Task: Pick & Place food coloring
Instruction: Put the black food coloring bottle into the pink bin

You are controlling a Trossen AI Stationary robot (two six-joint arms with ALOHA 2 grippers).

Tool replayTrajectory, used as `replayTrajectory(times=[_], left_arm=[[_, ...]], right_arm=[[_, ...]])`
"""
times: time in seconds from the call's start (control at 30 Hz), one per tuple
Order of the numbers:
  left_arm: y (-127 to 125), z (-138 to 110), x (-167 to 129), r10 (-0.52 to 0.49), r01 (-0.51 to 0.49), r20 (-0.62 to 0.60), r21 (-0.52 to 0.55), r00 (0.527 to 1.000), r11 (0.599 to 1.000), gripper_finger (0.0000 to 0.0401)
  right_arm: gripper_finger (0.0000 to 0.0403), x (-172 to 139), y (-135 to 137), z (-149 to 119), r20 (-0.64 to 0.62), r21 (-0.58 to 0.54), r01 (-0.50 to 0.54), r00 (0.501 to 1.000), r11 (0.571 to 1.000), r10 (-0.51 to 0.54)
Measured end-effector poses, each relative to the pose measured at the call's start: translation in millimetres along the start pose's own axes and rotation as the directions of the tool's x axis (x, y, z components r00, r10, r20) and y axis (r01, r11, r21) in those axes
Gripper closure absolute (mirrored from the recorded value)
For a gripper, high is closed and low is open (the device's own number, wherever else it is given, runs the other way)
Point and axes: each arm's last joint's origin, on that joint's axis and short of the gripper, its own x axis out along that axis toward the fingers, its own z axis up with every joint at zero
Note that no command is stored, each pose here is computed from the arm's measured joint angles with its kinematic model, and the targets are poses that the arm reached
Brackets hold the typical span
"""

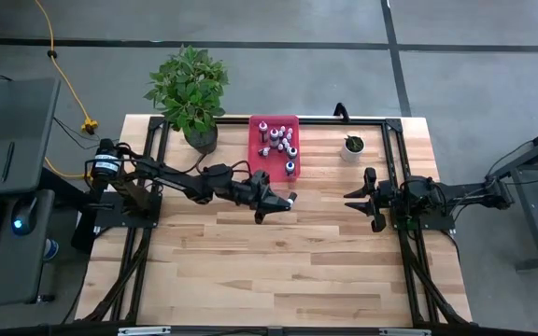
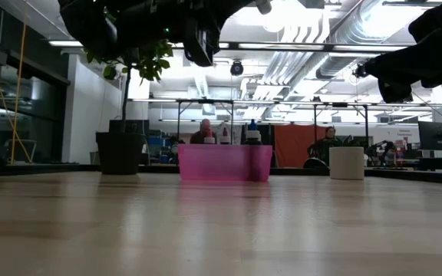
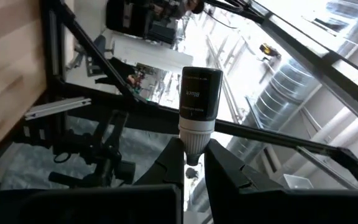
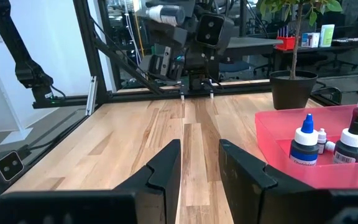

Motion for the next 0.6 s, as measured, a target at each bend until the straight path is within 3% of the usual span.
replayTrajectory(times=[0.3,0.43,0.53,0.6], left_arm=[[0,-1,1,-0.008,0.008,0.013,-0.013,1.000,1.000,0.0378],[5,0,0,0.041,-0.034,0.026,-0.241,0.999,0.970,0.0377],[12,1,0,0.120,-0.107,0.000,-0.452,0.993,0.886,0.0378],[14,1,-1,0.150,-0.134,-0.013,-0.531,0.989,0.837,0.0378]], right_arm=[[0.0304,0,0,0,0.000,0.000,0.000,1.000,1.000,0.000],[0.0304,0,0,0,0.000,0.000,0.000,1.000,1.000,0.000],[0.0304,0,0,0,0.000,0.000,0.000,1.000,1.000,0.000],[0.0304,0,0,0,0.000,0.000,0.000,1.000,1.000,0.000]])
